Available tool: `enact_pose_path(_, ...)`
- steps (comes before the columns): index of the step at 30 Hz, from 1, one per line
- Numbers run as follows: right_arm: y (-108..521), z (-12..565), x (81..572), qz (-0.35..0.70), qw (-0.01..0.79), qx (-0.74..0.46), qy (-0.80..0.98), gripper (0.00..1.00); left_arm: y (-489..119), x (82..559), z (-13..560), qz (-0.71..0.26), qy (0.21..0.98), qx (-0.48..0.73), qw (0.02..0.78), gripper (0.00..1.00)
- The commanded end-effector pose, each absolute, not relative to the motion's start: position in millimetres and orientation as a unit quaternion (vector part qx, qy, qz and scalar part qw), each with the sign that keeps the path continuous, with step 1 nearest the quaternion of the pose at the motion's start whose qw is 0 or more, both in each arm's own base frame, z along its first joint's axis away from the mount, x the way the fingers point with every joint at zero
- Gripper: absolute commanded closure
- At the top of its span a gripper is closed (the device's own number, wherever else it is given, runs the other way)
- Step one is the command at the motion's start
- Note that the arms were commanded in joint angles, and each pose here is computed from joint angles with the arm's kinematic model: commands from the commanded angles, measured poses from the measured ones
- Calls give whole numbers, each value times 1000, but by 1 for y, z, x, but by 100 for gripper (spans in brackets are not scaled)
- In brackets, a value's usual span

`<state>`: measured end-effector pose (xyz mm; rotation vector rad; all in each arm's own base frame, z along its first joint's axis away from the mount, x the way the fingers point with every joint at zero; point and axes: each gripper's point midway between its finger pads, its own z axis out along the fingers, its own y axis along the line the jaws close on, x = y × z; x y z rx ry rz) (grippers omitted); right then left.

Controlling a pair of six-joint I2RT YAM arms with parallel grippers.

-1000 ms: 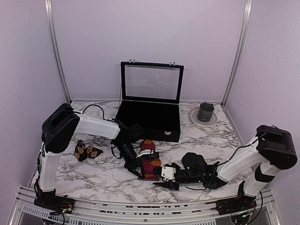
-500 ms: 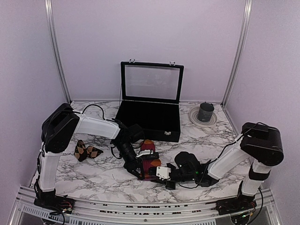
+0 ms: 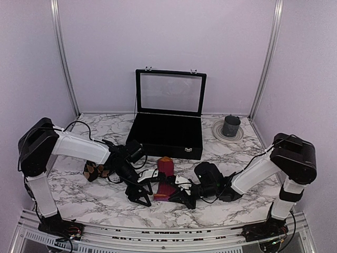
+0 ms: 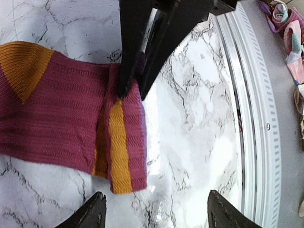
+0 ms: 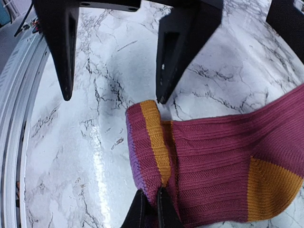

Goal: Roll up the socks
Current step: Roll the sock at the center of the board.

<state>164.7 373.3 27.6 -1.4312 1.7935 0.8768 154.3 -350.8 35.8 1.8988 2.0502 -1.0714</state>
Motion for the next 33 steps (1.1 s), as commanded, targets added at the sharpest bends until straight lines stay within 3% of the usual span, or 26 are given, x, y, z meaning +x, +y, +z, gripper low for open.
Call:
enact_pose_path(1, 357, 0, 152, 373, 210, -479, 767, 100, -363, 169, 58, -349, 645, 659, 164, 27)
enact_pose_path(12, 344, -25, 162, 443, 14, -287, 849, 100, -370, 150, 57, -326, 579, 718, 207, 40)
enact_pose_path(23, 332, -48, 153, 443, -38, -236, 864, 100, -396, 166, 48, -268, 547, 744, 277, 57)
enact_pose_path(33, 334, -43, 154, 453, -42, -225, 862, 100, -388, 161, 18, -239, 549, 762, 248, 66)
